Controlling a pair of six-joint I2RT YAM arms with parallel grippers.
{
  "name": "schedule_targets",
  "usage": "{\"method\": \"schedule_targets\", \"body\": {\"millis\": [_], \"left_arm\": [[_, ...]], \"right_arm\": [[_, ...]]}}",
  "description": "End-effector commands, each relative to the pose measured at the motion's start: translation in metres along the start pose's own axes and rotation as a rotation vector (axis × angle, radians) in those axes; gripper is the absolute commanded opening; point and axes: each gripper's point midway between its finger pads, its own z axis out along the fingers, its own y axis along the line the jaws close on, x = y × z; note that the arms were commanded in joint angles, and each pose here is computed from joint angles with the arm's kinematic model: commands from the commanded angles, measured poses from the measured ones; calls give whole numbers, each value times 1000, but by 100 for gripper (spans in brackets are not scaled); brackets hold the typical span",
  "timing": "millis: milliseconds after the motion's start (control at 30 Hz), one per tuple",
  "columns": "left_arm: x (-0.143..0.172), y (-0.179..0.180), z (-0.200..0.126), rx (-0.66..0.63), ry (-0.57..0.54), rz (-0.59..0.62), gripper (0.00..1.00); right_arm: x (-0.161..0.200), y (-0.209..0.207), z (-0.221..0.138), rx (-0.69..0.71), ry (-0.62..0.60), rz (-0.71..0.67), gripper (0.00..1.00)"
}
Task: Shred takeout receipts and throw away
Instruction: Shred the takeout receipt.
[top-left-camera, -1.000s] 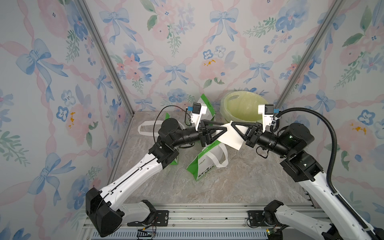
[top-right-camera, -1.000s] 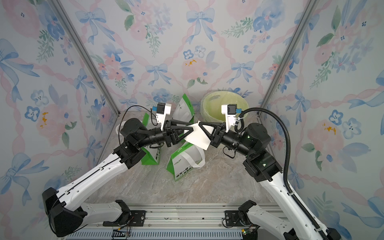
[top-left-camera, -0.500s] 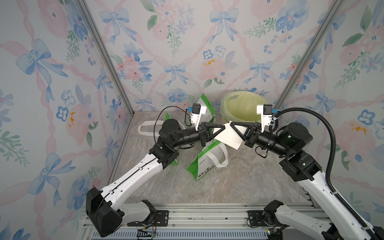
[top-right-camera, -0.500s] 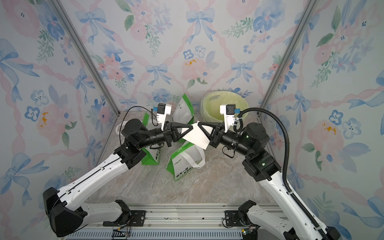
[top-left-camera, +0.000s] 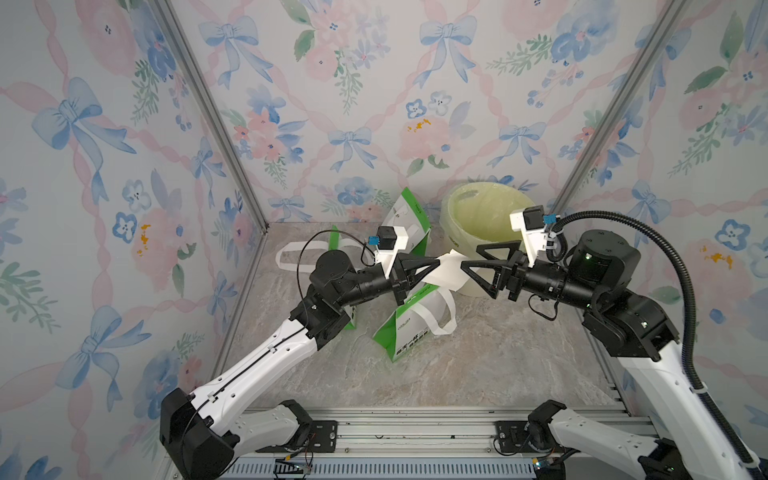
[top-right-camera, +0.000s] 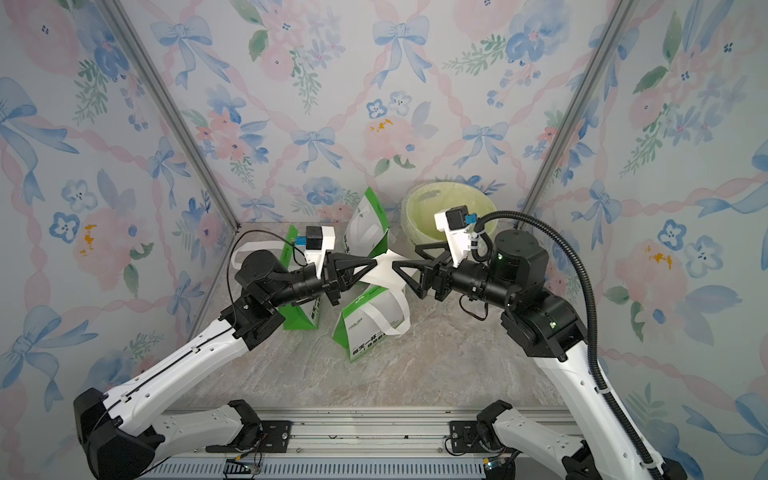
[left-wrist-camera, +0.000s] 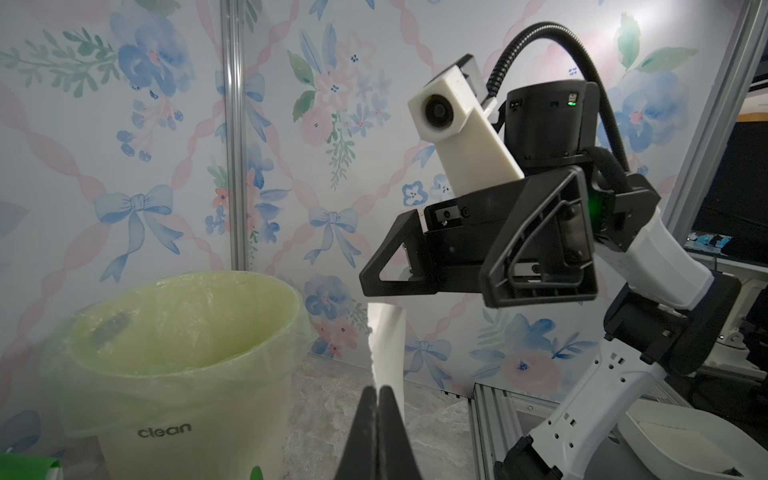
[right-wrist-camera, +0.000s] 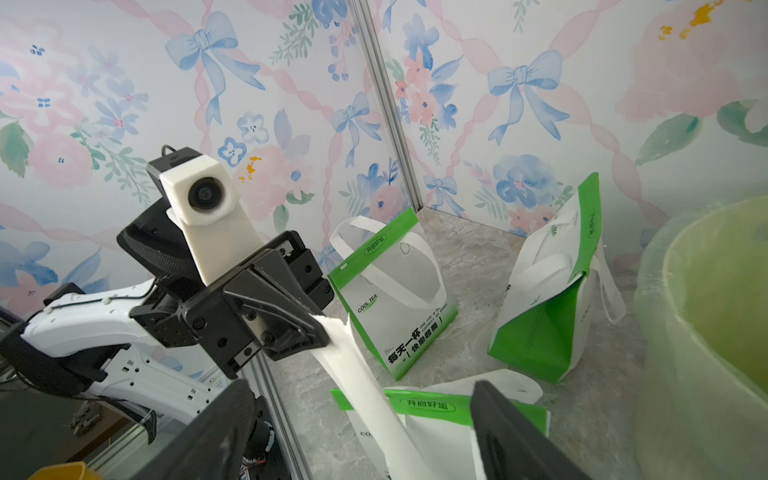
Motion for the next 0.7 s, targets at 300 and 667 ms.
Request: {"method": "schedule_targets", "body": {"millis": [300,667], "left_arm": [[12,-21,5,114,41,185,0],[14,-17,4,81,50,220,0]], "right_arm": [[26,18,14,-99,145,40,64],[28,20,22,-123,155,76,22]]}}
